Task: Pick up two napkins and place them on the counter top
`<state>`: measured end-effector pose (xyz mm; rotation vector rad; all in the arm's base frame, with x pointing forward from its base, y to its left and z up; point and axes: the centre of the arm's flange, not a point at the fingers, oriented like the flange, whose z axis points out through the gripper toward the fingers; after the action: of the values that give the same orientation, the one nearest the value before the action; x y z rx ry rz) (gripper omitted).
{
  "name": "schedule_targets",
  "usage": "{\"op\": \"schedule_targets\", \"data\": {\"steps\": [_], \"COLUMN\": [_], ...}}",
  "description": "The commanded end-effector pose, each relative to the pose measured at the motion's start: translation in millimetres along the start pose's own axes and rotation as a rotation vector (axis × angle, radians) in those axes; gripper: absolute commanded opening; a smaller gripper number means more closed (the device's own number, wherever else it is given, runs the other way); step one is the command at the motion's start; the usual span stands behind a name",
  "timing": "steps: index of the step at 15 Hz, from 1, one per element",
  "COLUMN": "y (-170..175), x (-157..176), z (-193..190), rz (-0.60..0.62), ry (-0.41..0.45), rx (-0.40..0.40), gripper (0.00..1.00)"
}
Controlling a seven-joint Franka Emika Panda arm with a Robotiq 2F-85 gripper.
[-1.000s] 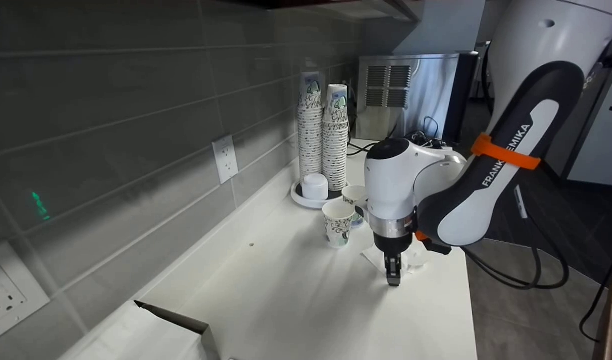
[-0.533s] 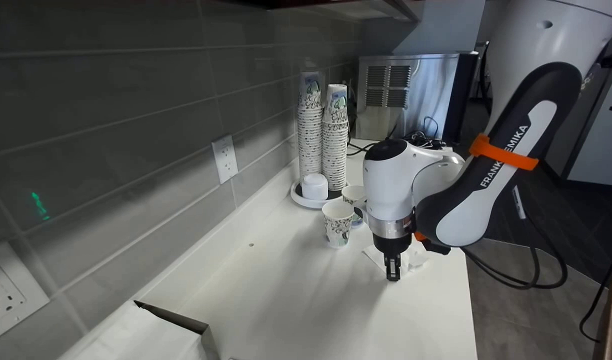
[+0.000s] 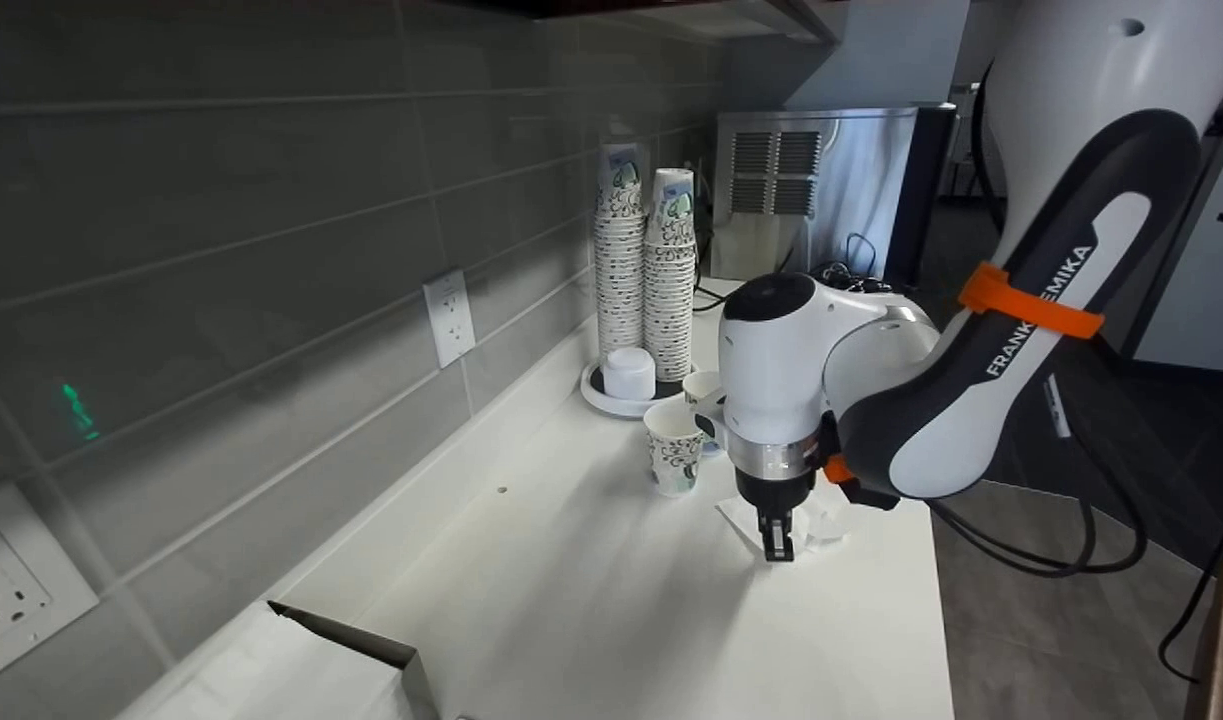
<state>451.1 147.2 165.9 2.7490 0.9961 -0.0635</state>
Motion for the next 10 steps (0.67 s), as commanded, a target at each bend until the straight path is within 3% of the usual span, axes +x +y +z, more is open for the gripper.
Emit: {"op": "schedule_targets", "data": {"steps": [1,8,10], "y": [-24.9,-52.4,-57.3], "x": [-1.6,-0.2,-4.9], "z": [-23.2,-45.1,-56.5], "rz": [-0.06,-0.172,-0.189], "ry": [0.035,0.092,0.13], "rx": [-0.052,-0.103,-0.151], "gripper": [0.0,0.0,0.0]}}
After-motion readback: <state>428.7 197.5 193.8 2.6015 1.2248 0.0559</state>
